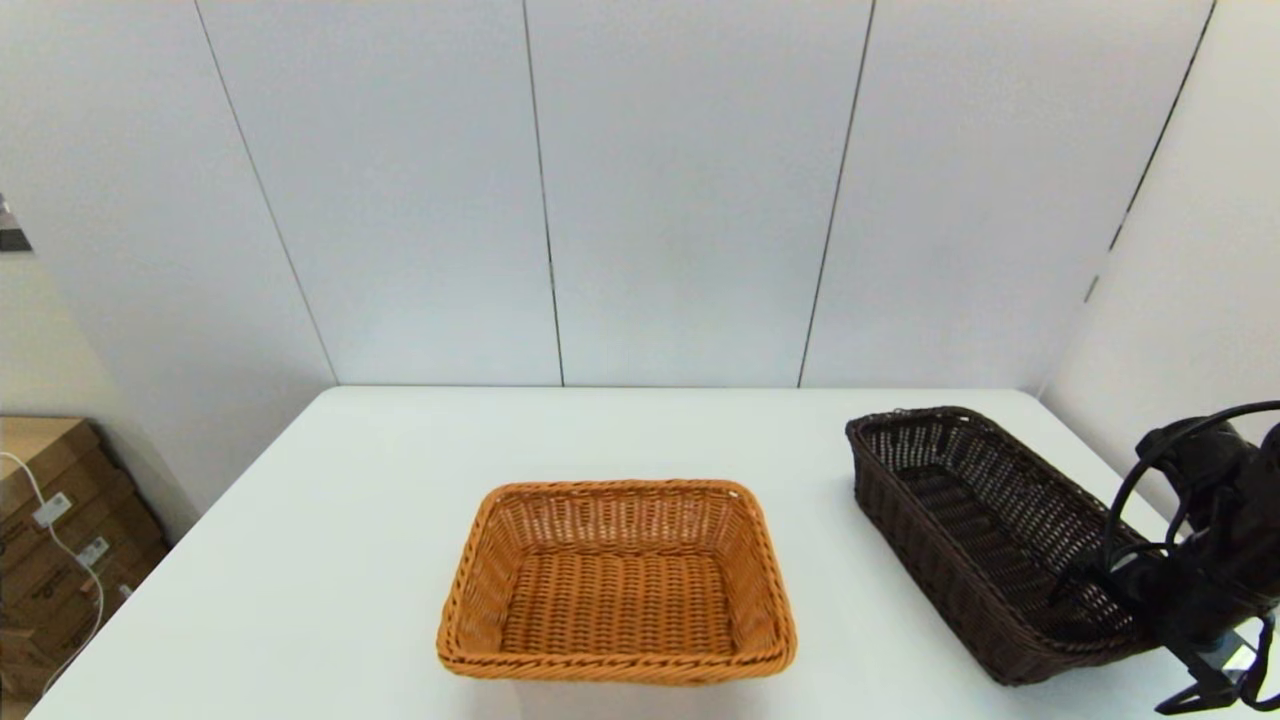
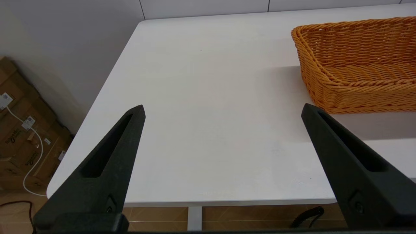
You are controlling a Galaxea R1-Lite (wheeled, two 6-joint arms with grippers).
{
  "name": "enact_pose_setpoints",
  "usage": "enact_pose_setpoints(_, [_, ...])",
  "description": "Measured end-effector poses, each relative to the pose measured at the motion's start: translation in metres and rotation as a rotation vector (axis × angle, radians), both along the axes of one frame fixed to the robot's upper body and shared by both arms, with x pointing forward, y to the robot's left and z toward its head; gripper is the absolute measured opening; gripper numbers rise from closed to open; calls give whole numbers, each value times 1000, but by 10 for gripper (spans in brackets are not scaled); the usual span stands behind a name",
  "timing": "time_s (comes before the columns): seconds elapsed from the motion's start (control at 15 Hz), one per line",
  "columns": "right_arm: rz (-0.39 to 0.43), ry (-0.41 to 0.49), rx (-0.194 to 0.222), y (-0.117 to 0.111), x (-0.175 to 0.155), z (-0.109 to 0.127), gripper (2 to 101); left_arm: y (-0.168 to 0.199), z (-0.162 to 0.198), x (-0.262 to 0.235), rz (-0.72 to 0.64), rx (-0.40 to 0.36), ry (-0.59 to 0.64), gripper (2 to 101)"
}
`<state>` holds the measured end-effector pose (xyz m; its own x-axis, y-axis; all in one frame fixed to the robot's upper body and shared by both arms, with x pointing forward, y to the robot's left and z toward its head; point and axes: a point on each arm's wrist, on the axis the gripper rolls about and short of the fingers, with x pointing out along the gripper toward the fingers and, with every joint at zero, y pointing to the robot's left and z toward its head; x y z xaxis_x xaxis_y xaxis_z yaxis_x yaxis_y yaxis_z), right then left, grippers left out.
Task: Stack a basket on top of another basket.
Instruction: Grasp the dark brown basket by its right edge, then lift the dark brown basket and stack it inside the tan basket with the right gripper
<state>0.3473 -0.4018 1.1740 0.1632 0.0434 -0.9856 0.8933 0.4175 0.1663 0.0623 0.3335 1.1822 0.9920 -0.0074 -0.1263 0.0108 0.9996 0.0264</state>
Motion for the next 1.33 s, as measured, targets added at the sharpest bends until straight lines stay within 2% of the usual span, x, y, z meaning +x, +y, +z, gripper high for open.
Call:
enact_pose_setpoints(0.07, [-4, 0, 10, -1, 0, -1, 976, 0, 0, 0, 0, 0, 0, 978])
enact_pose_setpoints(0.13, [-5, -2, 23, -2, 0, -1, 851, 0, 0, 0, 0, 0, 0, 978])
enact_pose_setpoints(0.27, [-11, -15, 44, -4, 0, 0, 676, 0, 0, 0, 0, 1, 0, 978])
enact_pose_setpoints(0.47, [-9, -69, 109, -6, -3, 9, 479, 0, 0, 0, 0, 1, 0, 978])
enact_pose_setpoints(0.53, [-12, -78, 112, -7, -4, 11, 402, 0, 0, 0, 0, 2, 0, 978])
enact_pose_setpoints(0.6, [-20, -83, 116, -8, -5, 12, 130, 0, 0, 0, 0, 1, 0, 978])
enact_pose_setpoints(1.0, [-30, -144, 200, -14, -12, 22, 148, 0, 0, 0, 0, 3, 0, 978])
enact_pose_setpoints(1.33, [-66, -236, 250, -31, -20, 38, 148, 0, 0, 0, 0, 3, 0, 978])
